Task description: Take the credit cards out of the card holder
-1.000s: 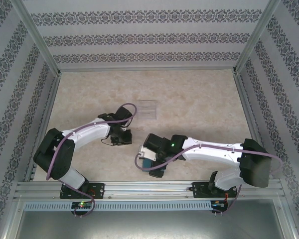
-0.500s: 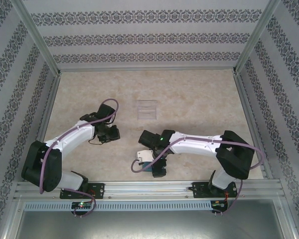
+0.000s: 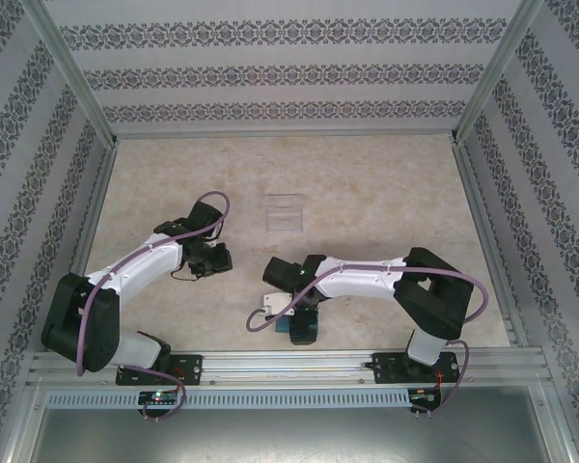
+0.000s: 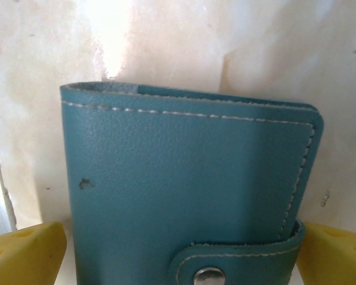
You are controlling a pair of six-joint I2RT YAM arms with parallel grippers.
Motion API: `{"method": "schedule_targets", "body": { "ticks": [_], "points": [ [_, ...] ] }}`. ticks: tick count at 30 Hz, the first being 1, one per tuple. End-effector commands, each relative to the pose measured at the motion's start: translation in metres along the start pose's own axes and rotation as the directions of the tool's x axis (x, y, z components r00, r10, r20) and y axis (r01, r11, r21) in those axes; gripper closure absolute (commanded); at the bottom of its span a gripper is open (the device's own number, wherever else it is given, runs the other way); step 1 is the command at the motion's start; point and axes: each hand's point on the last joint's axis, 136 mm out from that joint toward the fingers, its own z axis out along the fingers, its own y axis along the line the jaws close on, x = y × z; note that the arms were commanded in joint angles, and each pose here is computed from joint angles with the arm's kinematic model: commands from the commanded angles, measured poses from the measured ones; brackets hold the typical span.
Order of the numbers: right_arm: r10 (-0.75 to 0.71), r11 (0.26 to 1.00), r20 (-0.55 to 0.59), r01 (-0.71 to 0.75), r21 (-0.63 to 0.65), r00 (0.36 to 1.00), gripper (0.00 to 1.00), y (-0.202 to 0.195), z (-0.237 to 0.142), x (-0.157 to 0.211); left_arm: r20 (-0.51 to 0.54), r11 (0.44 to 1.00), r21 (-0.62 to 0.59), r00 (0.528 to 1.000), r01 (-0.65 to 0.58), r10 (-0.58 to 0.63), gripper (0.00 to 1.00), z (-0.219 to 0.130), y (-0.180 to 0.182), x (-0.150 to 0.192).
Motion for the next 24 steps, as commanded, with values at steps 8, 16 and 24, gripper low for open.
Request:
{"method": "schedule_targets", "body": {
  "ticks": [8,16,24],
  "points": [
    [0.051,0.999,0.046,-0.051,-0.012,0.998,0.22,0.0,0.002,-0.009,-0.016,1.0,-0.021,1.0,-0.009,0.009,0.79,-0.004,0.006,0.001],
    [0.235,0.964,0.13,-0.248,0.095,0.963,0.32,-0.028,-0.015,-0.018,-0.017,0.999,-0.029,1.0,-0.021,0.021,0.79,-0.005,0.006,-0.001],
    [0.517,0.795,0.317,-0.583,0.165,0.795,0.39,-0.072,-0.05,-0.032,-0.016,0.999,-0.04,0.999,-0.032,0.031,0.79,-0.004,0.006,-0.004]
  ]
}}
